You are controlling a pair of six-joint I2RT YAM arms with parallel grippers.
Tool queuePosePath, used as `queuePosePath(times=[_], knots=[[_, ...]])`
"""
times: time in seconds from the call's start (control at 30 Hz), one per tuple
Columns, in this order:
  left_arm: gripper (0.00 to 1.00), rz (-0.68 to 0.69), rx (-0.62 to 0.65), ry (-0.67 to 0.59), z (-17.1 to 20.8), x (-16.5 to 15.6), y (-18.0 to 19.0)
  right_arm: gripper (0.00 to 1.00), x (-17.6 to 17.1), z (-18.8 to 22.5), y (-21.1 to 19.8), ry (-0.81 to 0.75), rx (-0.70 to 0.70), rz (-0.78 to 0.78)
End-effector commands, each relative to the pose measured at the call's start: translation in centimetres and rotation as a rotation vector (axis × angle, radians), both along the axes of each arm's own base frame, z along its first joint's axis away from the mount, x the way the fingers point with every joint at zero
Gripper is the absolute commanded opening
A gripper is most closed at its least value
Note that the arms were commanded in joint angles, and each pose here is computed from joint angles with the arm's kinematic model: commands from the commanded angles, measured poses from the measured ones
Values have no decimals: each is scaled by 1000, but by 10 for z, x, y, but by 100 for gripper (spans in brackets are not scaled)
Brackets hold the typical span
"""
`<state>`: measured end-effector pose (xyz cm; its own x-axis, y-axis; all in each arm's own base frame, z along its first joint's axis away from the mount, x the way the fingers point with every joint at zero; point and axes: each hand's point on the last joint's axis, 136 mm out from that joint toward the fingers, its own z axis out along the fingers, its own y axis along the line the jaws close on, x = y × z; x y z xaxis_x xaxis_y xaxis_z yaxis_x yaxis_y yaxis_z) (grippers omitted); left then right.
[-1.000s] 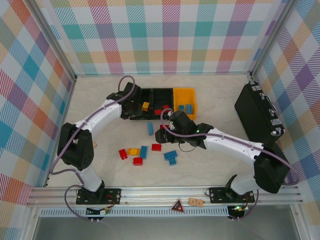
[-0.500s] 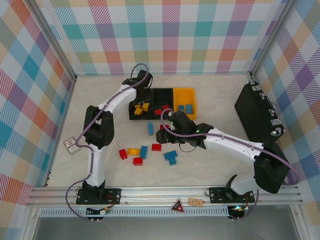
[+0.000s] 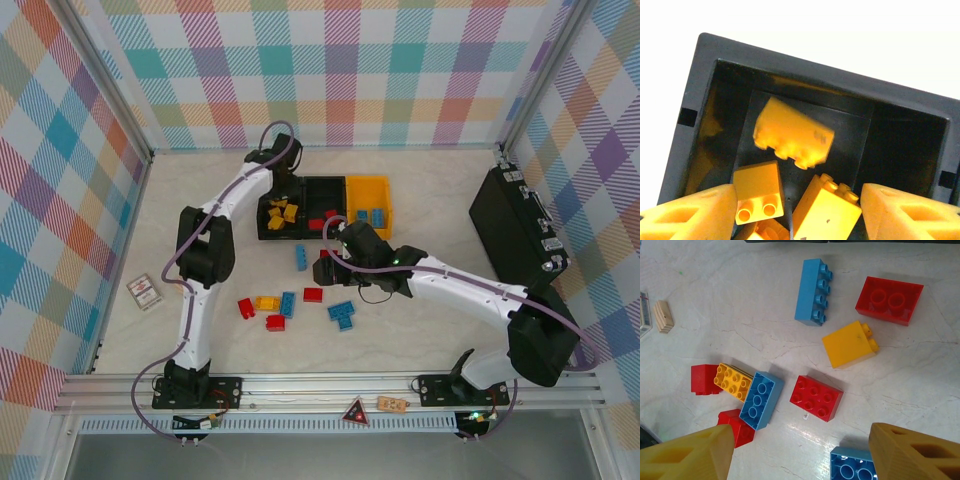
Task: Sort the legos into containers by color
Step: Place the lego in the container.
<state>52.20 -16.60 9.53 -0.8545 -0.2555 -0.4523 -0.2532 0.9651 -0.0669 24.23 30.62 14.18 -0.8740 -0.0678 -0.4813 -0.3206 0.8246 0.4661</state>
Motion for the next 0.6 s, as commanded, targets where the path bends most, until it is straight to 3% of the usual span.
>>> queuePosePath(times=[0.0,0.3,0.57], knots=[[67,-9,-13,5,13,-3,0,72,0,2,-5,4,-2,-11],[63,-83,-75,-24,49,-39,-19,72,-6,7,-12,-9,5,-8],[64,-139,-103,27,52,-116,-15,72,-16,6,-21,-10,6,3]])
